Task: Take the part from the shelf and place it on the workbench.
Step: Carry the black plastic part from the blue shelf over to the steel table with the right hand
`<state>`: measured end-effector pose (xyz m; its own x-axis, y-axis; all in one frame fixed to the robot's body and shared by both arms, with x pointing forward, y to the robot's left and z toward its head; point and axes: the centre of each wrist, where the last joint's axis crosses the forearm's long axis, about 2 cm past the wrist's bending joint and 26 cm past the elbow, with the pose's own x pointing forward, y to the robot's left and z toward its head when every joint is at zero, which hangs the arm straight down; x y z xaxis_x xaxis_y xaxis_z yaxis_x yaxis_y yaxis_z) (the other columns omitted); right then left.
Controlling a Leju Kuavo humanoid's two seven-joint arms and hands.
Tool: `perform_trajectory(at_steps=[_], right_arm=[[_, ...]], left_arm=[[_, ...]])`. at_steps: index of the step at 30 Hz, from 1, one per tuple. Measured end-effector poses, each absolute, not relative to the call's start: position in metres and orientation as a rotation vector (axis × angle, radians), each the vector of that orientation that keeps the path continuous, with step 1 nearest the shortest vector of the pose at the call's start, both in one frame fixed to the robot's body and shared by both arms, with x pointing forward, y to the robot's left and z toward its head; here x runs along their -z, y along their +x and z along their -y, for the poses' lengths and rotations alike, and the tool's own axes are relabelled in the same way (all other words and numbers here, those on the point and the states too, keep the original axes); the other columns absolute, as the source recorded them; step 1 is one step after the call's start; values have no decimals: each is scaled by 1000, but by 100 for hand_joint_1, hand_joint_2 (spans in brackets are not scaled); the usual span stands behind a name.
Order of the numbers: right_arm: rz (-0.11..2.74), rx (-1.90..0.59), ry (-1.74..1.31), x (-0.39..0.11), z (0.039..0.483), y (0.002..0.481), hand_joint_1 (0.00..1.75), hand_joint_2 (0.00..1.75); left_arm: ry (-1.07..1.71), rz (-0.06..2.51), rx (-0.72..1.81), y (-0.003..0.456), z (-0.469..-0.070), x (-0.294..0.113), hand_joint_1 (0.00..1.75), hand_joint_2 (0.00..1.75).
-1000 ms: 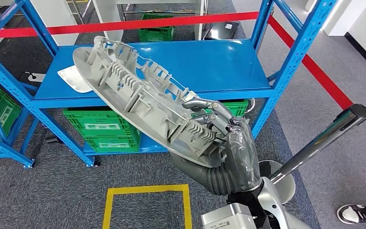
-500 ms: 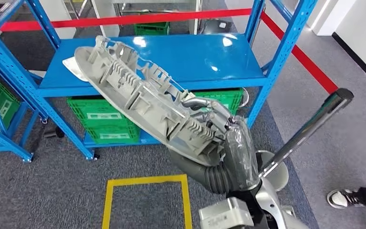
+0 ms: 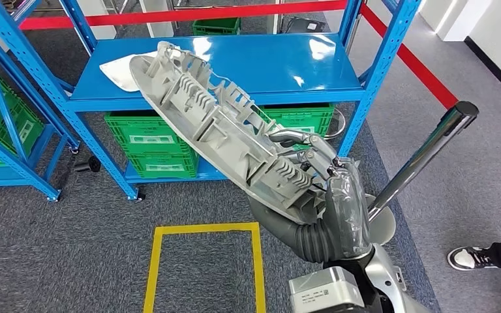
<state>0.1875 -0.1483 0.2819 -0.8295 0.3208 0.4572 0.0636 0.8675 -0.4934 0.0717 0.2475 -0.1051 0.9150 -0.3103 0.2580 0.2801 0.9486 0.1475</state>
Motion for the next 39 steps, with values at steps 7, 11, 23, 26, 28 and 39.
perform_trajectory(at_steps=[7,11,23,26,28,39], right_arm=[[2492,-624,-280,-281,149,187,175,175],[2490,-621,-283,-280,149,187,175,175],[2477,-627,-305,-275,154,182,175,175],[2487,-622,-305,-277,155,180,175,175],[2490,-620,-303,-278,155,180,175,175],[2490,-621,-302,-279,156,179,175,175]], left_arm=[[112,279,301,69,-248,106,0,175],[114,283,301,71,-249,105,0,175],[107,283,301,69,-247,105,0,175],[106,284,300,69,-246,105,0,175],[105,284,297,69,-246,105,0,175],[106,283,293,69,-247,106,0,175]])
